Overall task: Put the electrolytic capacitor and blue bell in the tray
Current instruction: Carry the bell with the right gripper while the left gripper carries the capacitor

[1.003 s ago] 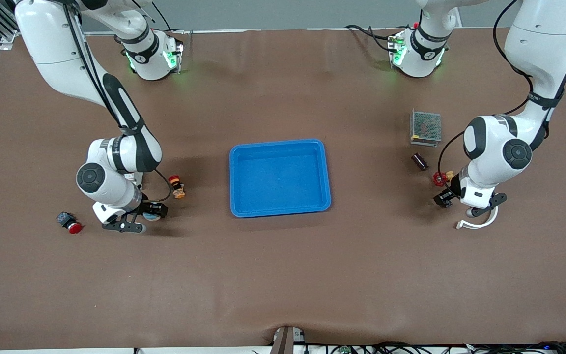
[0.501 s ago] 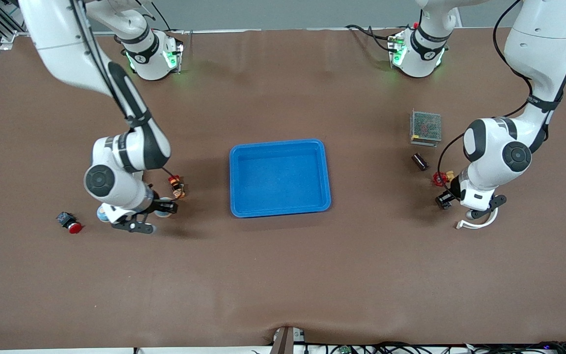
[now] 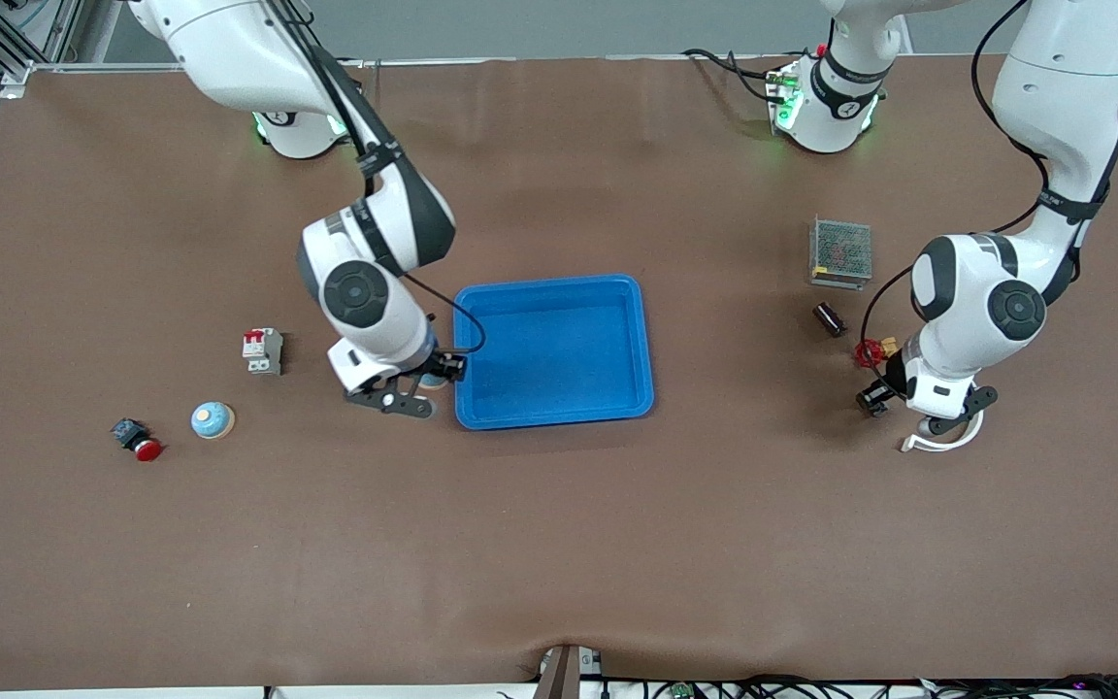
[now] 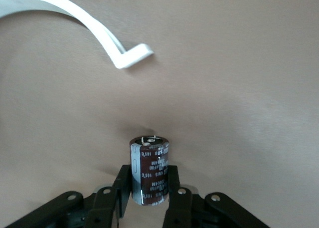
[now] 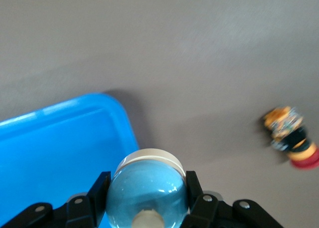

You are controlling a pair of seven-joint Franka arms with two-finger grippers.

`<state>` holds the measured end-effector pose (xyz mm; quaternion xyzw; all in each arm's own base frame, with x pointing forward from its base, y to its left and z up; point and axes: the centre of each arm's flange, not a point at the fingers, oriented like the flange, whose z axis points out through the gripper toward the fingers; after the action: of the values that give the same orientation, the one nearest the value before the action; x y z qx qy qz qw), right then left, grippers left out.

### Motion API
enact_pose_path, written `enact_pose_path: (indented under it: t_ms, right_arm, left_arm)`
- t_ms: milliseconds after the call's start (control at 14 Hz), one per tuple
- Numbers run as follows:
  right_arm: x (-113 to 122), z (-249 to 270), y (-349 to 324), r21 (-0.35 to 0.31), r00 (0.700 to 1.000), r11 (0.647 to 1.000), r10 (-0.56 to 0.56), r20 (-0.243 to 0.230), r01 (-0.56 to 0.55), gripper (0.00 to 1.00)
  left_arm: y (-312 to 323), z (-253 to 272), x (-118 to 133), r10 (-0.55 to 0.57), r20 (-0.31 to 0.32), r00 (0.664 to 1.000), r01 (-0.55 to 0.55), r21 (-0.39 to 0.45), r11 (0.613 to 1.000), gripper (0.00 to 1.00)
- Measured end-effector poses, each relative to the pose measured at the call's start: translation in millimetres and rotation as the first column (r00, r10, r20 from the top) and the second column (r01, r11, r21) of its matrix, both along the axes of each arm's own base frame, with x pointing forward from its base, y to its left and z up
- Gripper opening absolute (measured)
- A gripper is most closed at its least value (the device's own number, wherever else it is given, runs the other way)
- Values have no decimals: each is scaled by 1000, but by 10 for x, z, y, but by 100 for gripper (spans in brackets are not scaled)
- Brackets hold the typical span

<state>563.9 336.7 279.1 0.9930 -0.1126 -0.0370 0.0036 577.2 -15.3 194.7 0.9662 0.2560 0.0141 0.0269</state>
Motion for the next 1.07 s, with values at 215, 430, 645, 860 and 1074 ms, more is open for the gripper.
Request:
enact_pose_path:
  t_ms: [215, 430, 645, 860, 1074]
  right_arm:
    - [-193, -79, 293, -11, 1000, 1000, -10, -8, 10, 66]
    - [-273, -237, 448, -11, 1000, 1000, -16, 0, 16, 66]
    - [-229, -450, 467, -2, 1000, 1000, -22, 21, 22, 66]
    - [-116, -559, 540, 5, 999, 999, -40, 36, 40, 66]
    - [-37, -655, 610, 7, 998, 999, -41, 41, 41, 66]
  left_arm:
    - [-382, 76, 16, 39, 9, 999, -39, -7, 999, 34]
    - [-849, 225, 23, 119, -12, 993, -119, -16, 993, 34]
    - [-1343, 394, 21, 202, -28, 979, -202, -21, 979, 34]
    - [-1693, 440, -42, 251, -31, 967, -252, -25, 967, 34]
    - [-1977, 488, -108, 299, -51, 953, -300, -20, 954, 34]
